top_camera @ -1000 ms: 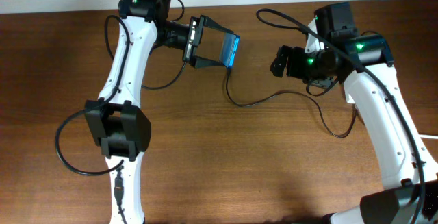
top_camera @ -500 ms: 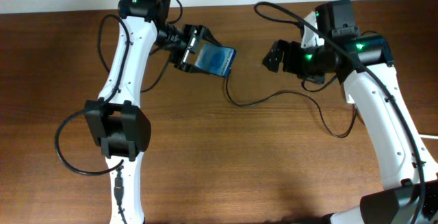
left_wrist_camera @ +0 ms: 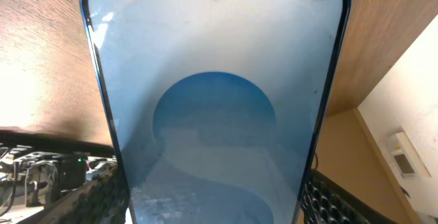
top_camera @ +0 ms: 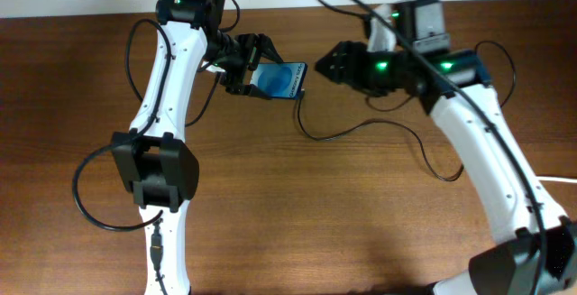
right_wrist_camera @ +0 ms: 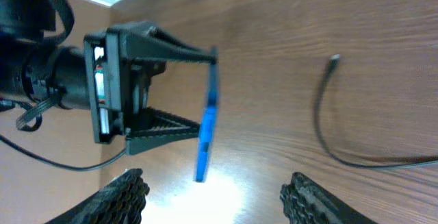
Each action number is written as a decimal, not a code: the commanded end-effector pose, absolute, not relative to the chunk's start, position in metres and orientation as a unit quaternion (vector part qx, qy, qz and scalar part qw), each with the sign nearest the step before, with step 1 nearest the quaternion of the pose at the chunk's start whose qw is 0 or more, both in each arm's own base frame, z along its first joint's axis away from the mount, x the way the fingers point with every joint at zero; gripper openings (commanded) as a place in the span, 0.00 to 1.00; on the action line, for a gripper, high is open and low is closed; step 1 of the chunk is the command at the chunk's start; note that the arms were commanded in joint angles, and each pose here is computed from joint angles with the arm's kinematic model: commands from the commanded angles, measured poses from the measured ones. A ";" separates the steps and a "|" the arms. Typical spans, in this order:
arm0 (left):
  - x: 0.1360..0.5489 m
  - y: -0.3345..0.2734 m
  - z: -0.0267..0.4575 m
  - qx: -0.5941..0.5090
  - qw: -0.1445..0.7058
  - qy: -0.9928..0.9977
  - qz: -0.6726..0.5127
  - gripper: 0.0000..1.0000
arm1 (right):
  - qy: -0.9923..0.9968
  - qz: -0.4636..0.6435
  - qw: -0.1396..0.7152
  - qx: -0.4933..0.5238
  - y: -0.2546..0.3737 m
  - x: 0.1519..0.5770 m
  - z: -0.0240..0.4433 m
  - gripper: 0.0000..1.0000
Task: Plug charger to phone and switch on socket
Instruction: 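Reach the right gripper to the phone and grasp its side edge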
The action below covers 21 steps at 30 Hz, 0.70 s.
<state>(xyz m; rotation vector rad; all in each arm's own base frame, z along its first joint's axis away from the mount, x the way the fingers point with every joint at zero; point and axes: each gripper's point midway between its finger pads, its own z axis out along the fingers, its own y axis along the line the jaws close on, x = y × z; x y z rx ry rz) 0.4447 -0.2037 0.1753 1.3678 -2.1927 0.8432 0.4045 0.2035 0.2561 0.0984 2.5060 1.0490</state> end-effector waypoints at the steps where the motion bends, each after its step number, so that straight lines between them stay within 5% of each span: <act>1: 0.446 -0.206 0.187 0.494 0.207 -0.784 0.315 0.00 | 0.904 0.389 0.171 0.039 0.231 0.402 0.233 0.60; 12: 0.444 -0.210 0.185 0.494 0.203 -0.788 0.306 0.00 | 0.909 0.390 0.134 0.055 0.272 0.412 0.190 0.38; 21: 0.440 -0.219 0.183 0.491 0.204 -0.793 0.298 0.00 | 0.911 0.377 0.158 0.053 0.284 0.415 0.191 0.36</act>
